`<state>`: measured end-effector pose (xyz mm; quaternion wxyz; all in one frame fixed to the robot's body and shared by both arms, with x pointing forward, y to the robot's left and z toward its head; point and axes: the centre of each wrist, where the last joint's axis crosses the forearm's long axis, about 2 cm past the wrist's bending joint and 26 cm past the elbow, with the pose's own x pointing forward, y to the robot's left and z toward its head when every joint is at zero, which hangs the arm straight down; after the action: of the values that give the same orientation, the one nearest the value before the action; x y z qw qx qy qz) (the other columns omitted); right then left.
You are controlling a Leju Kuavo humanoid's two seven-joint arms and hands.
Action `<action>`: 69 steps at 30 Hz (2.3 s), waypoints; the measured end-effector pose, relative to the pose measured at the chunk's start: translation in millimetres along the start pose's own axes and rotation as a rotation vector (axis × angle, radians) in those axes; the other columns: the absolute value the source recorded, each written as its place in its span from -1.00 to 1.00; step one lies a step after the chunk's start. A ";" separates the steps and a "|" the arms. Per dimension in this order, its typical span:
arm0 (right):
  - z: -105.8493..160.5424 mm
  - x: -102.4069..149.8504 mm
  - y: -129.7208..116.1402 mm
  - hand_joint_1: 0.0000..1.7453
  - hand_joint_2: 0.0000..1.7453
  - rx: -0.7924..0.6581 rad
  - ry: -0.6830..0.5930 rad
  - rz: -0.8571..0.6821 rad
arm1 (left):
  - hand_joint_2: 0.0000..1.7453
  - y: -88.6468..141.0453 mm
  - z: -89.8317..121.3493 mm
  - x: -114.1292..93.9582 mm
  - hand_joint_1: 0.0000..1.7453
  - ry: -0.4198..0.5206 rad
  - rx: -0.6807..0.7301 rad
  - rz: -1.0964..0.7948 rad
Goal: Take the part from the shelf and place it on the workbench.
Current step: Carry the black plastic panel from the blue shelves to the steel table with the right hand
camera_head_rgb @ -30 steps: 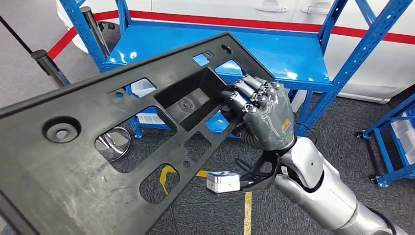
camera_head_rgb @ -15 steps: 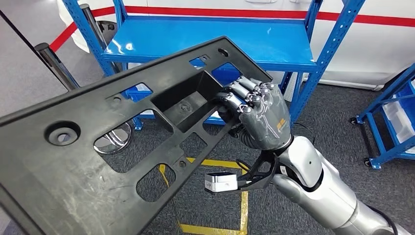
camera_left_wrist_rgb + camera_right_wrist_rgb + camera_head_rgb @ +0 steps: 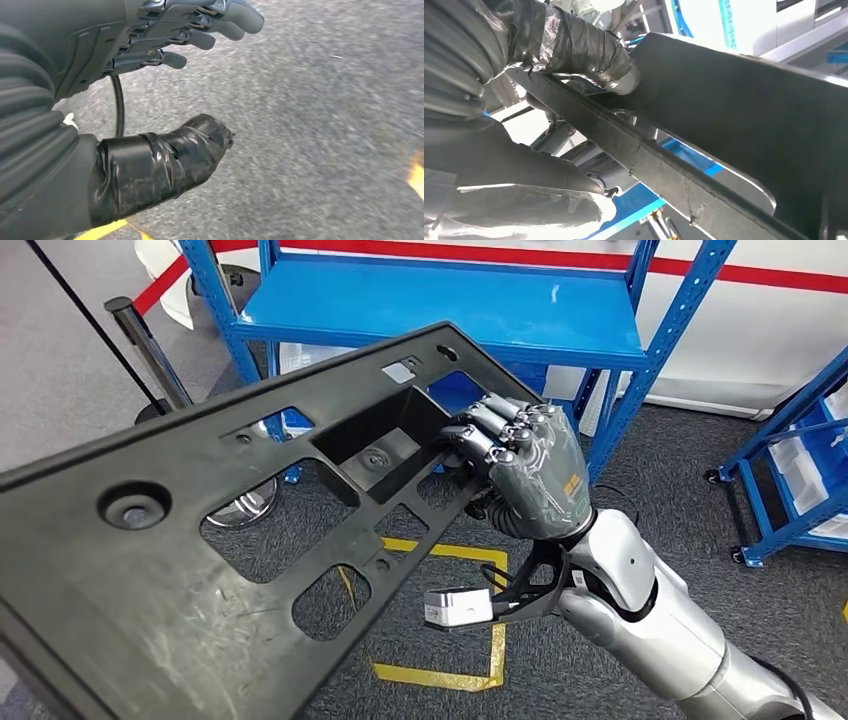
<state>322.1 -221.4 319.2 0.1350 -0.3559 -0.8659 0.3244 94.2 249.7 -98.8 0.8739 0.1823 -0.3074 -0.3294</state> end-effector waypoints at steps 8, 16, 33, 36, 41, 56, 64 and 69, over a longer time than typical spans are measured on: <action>2.2 -7.2 6.1 1.00 1.00 0.014 0.021 -0.029 | 1.00 -2.8 1.2 1.1 -1.00 0.022 -0.008 0.011; 3.5 -11.1 10.5 1.00 1.00 0.028 0.033 -0.028 | 1.00 -5.2 3.0 -0.5 -1.00 0.032 -0.013 0.011; 21.7 -5.6 15.1 1.00 1.00 0.069 0.087 -0.026 | 1.00 -5.8 0.9 7.1 -1.00 0.007 -0.060 -0.022; 29.8 -1.7 15.3 1.00 1.00 0.077 0.106 -0.034 | 1.00 -6.7 1.3 7.1 -1.00 -0.001 -0.074 -0.041; 36.9 3.3 13.3 1.00 1.00 0.077 0.106 -0.042 | 1.00 -6.0 0.9 7.1 -1.00 -0.007 -0.078 -0.055; 44.5 13.9 7.0 1.00 1.00 0.030 0.112 -0.099 | 1.00 1.4 -5.4 15.0 -1.00 -0.031 -0.104 -0.111; 46.6 20.1 4.7 1.00 1.00 0.036 0.109 -0.093 | 1.00 8.6 -14.6 41.6 -1.00 -0.023 -0.105 -0.131; 42.3 24.5 0.6 1.00 1.00 0.036 0.108 -0.090 | 1.00 12.7 -19.8 61.9 -1.00 -0.032 -0.111 -0.145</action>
<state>285.3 -223.5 287.1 0.2023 -0.3309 -0.8667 0.3137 149.8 218.5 -81.1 0.8514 0.1502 -0.2888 -0.4112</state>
